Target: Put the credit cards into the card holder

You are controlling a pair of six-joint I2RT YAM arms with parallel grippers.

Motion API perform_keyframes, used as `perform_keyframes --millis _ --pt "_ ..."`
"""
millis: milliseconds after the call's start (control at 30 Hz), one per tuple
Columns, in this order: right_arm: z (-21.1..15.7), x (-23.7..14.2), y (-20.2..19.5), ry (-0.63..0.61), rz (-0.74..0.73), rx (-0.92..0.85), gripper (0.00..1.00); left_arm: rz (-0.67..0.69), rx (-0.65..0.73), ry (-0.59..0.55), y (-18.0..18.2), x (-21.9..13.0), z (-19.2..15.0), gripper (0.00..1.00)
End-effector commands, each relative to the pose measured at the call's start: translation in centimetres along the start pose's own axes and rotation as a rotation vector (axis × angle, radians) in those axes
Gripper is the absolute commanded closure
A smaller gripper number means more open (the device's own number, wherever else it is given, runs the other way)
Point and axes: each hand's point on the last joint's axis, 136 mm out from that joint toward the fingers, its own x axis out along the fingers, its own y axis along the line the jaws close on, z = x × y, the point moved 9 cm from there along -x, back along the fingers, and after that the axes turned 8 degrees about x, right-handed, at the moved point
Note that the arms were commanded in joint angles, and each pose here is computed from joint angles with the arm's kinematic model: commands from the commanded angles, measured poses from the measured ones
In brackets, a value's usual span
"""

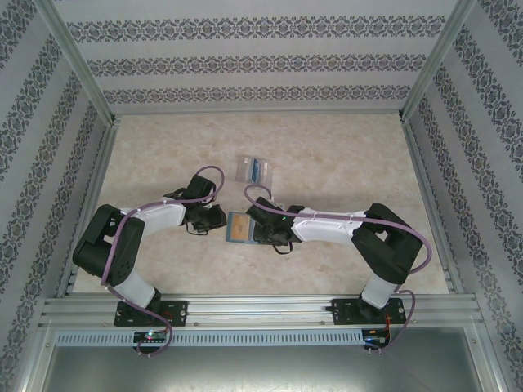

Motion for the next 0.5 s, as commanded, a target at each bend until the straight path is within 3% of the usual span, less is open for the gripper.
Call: perform_keyframes --millis 0,333,467 --pt "-0.26 -0.14 0.92 0.006 0.018 -0.024 0.7 -0.121 0.031 0.051 -1.29 2.17 -1.13 0.79" --pt "-0.3 0.0 0.77 0.003 0.016 -0.024 0.77 -0.125 0.031 0.058 -1.36 2.42 -0.94 0.79" --pt "-0.4 0.01 0.48 0.006 -0.006 -0.01 0.68 -0.126 0.031 0.061 -1.35 2.45 -0.96 0.79"
